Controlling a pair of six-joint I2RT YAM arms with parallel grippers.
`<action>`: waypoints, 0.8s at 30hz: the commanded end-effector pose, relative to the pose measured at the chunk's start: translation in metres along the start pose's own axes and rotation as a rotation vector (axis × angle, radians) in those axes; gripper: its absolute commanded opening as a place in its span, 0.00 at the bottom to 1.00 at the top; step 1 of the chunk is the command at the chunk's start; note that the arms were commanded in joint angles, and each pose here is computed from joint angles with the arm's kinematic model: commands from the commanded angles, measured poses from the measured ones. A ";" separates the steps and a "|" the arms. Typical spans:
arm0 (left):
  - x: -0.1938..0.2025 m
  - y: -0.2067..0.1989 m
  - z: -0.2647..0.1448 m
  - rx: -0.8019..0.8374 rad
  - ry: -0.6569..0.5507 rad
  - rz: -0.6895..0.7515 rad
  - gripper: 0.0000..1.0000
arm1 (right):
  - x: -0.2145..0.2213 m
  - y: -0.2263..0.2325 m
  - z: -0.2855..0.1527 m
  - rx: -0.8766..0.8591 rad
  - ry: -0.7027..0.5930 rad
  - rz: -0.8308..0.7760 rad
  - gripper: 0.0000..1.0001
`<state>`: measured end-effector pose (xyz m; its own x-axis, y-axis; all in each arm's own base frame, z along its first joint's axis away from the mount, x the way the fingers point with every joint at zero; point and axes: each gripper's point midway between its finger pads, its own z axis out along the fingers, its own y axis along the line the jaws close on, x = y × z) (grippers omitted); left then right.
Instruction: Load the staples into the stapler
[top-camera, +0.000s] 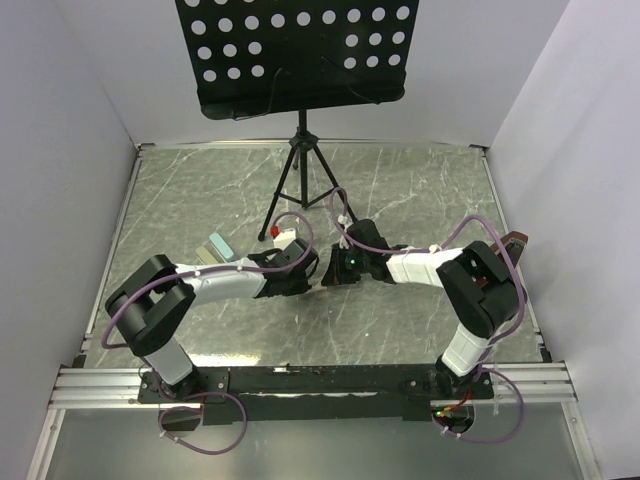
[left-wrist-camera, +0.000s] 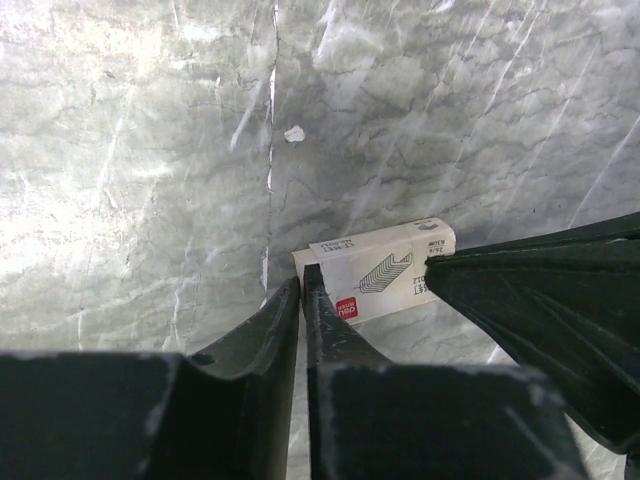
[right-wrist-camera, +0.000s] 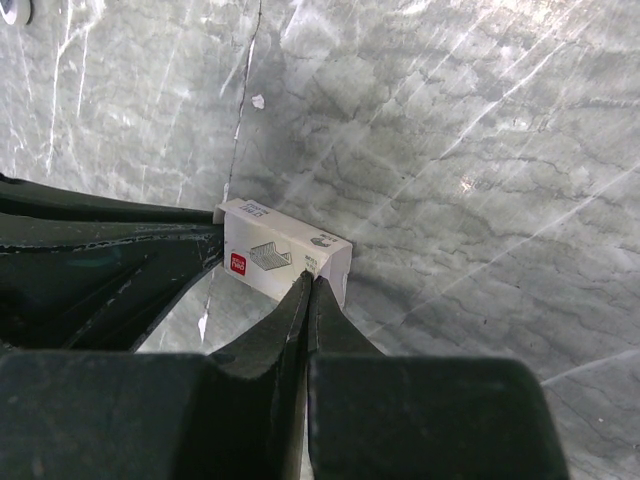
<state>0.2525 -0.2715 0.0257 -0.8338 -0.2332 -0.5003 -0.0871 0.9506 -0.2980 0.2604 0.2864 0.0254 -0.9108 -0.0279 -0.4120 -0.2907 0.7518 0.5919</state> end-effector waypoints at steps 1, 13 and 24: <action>-0.007 -0.009 0.000 0.006 -0.024 0.004 0.07 | 0.005 -0.003 -0.005 0.015 -0.005 0.003 0.04; -0.006 -0.007 -0.001 -0.004 -0.022 -0.003 0.01 | 0.004 0.006 -0.012 -0.029 -0.030 0.043 0.15; -0.003 -0.007 -0.001 0.008 -0.011 -0.011 0.01 | 0.004 0.004 -0.012 -0.065 -0.037 0.113 0.14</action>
<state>0.2541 -0.2732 0.0265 -0.8301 -0.2357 -0.5053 -0.0887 0.9505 -0.2978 0.2519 0.2819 0.0250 -0.9277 0.0461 -0.3704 -0.2208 0.7323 0.6442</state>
